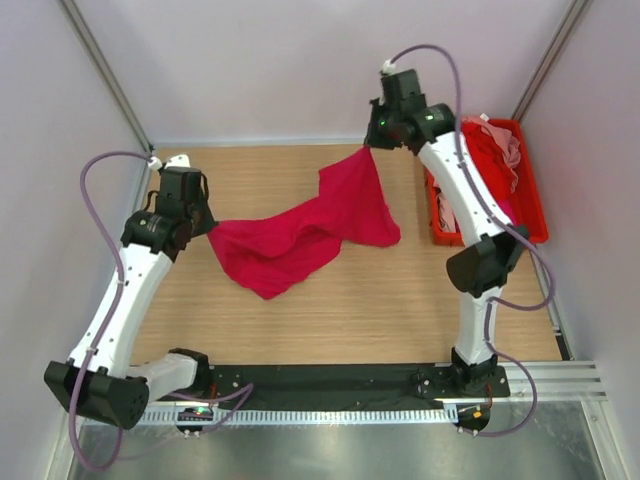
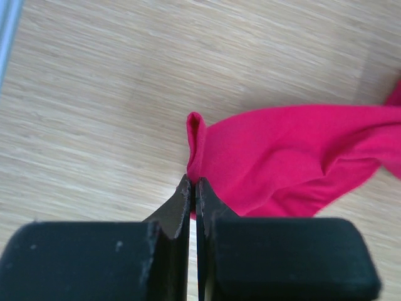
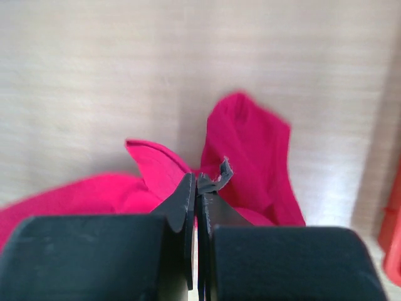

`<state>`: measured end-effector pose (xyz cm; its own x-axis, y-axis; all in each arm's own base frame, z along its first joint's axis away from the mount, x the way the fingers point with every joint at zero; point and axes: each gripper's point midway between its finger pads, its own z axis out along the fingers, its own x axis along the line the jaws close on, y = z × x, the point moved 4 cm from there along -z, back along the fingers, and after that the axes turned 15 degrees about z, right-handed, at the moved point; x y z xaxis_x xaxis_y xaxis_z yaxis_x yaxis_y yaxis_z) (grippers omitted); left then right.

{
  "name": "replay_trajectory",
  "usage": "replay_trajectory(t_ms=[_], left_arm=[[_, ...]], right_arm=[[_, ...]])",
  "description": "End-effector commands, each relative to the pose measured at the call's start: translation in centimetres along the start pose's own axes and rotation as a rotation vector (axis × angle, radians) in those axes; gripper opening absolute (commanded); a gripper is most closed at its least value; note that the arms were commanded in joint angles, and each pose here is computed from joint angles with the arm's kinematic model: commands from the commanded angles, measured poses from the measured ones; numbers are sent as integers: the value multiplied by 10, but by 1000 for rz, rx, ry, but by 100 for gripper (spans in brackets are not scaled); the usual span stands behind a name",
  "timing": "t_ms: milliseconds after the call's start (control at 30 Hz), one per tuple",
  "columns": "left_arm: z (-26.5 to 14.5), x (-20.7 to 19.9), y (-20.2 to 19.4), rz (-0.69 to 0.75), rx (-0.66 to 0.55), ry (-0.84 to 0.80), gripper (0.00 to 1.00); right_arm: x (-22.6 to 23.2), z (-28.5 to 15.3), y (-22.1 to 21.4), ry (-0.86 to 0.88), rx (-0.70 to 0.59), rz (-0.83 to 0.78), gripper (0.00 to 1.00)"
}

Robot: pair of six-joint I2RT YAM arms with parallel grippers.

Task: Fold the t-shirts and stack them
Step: Flatten the tshirt out

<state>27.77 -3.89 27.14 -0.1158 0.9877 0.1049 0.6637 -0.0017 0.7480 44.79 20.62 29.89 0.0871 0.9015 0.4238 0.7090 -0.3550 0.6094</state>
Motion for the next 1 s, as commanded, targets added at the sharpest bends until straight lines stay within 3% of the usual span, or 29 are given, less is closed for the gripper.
replay_trajectory(t_ms=[0,167,433,633,733,800,933,967], left_arm=[[-15,-9,-5,-73,-29,-100,0],[-33,-43,-26,-152,-25,-347,0],[-124,-89,-27,-141,-125,-663,0],[-175,-140,-43,-31,-75,-856,0],[-198,-170,-66,66,-35,-915,0],[-197,-185,-86,120,1,-864,0],[-181,-185,-112,89,36,-768,0],[-178,-181,-115,63,39,-756,7]], right_arm=[[17,-89,82,126,-354,92,1],[25,-141,129,260,-559,143,1],[19,-233,202,420,-920,233,1],[7,-282,233,597,-1033,309,1],[26,-266,233,723,-965,336,1],[45,-242,230,830,-878,402,1],[129,-189,176,976,-603,374,1],[145,-178,160,999,-527,380,1]])
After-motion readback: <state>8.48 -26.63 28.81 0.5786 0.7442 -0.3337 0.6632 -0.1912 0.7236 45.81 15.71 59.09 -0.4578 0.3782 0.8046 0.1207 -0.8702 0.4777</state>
